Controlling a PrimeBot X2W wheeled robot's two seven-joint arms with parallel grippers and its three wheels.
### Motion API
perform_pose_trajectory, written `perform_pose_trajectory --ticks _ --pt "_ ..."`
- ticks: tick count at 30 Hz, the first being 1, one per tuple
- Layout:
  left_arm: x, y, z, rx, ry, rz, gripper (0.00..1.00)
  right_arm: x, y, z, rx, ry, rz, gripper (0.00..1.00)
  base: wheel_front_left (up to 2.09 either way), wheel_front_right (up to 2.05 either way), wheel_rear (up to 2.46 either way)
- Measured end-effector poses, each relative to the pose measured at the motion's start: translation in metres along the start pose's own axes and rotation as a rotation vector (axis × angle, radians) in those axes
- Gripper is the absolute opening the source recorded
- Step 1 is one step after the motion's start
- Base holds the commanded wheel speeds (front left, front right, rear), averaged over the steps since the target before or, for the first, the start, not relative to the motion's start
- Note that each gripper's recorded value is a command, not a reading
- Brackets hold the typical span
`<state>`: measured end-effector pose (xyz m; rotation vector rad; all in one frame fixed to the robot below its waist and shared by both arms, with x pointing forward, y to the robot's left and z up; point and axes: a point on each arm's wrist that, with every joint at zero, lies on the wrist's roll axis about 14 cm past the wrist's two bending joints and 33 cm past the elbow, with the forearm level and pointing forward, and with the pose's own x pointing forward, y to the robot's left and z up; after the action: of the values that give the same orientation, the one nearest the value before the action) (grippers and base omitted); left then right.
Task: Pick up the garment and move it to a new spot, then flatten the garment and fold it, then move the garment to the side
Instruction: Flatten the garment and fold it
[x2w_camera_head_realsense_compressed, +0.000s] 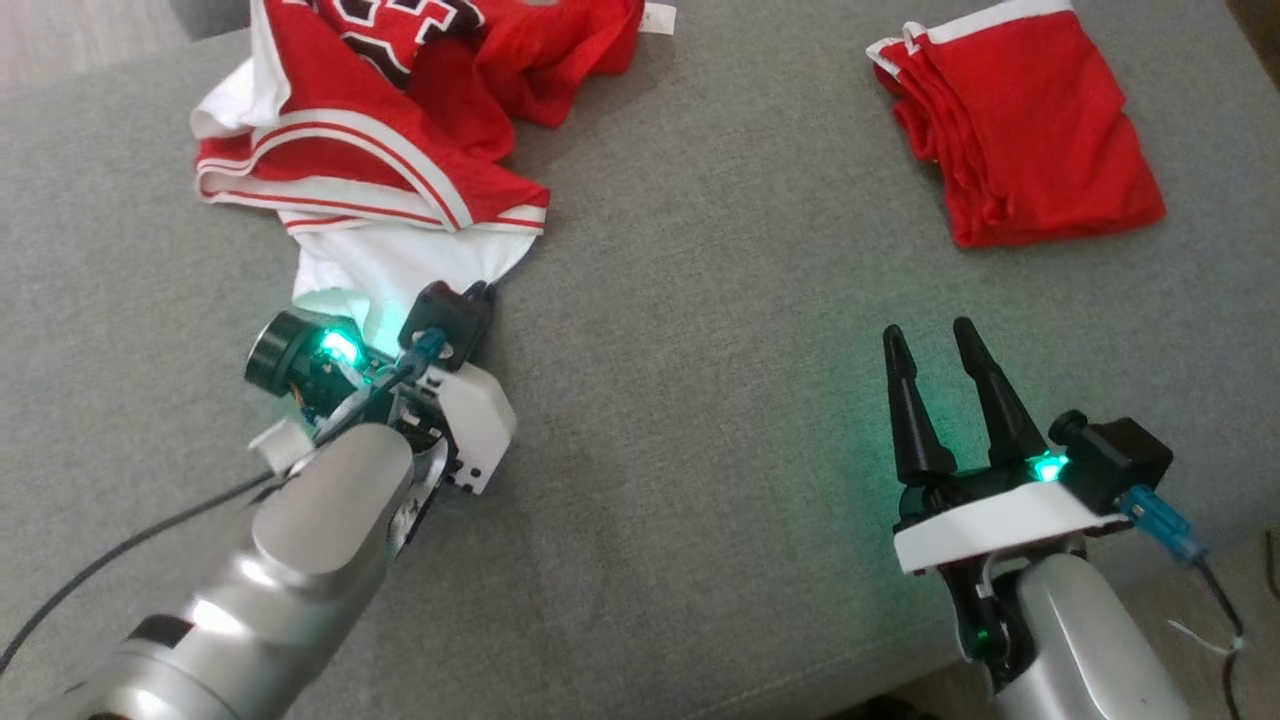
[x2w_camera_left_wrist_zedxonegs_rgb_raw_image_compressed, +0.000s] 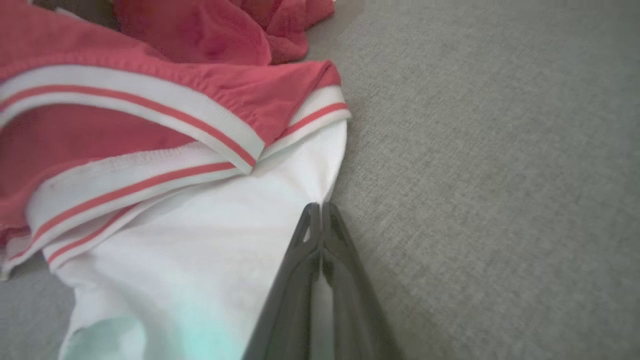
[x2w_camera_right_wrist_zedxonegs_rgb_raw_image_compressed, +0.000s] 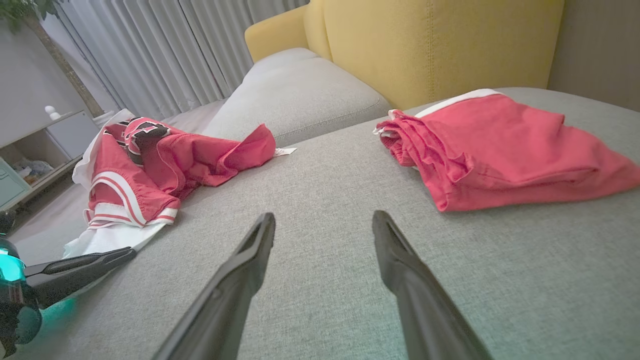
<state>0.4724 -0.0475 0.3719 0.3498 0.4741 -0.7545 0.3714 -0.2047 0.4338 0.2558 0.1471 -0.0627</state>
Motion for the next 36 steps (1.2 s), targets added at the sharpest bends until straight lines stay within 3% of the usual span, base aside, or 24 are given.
perform_pose_trajectory --ticks 7,8,11,16,20,25,31,36 --pt "-0.017 -0.009 0.058 -0.16 -0.276 -0.045 0.0 0.001 0.007 0.007 0.004 -0.023 0.022 1.0 0.0 0.0 0.0" --pt "-0.029 -0.008 0.096 -0.24 -0.422 -0.048 0.0 0.001 0.01 0.009 0.005 -0.028 0.032 1.0 0.0 0.0 0.0" --pt "-0.045 -0.003 0.129 -0.307 -0.548 -0.053 0.0 0.001 0.015 0.011 0.002 -0.036 0.048 1.0 0.0 0.0 0.0" --pt "-0.101 0.041 0.2 -0.464 -0.825 0.004 0.0 0.001 0.028 0.016 0.005 -0.05 0.088 1.0 0.0 0.0 0.0" --pt "-0.162 0.084 0.231 -0.478 -0.999 0.113 0.0 0.002 0.045 0.021 0.003 -0.068 0.14 1.0 0.0 0.0 0.0" --pt "-0.176 0.107 0.174 -0.469 -0.855 0.225 0.0 0.0 0.059 0.017 0.006 -0.057 0.18 1.0 0.0 0.0 0.0" --pt "-0.174 0.096 0.049 -0.534 -0.543 0.326 0.0 0.001 0.068 0.007 0.006 -0.031 0.209 1.0 0.0 0.0 0.0" --pt "-0.189 0.094 -0.011 -0.529 -0.398 0.413 0.0 0.005 0.081 0.005 -0.01 -0.023 0.246 1.0 0.0 0.0 0.0"
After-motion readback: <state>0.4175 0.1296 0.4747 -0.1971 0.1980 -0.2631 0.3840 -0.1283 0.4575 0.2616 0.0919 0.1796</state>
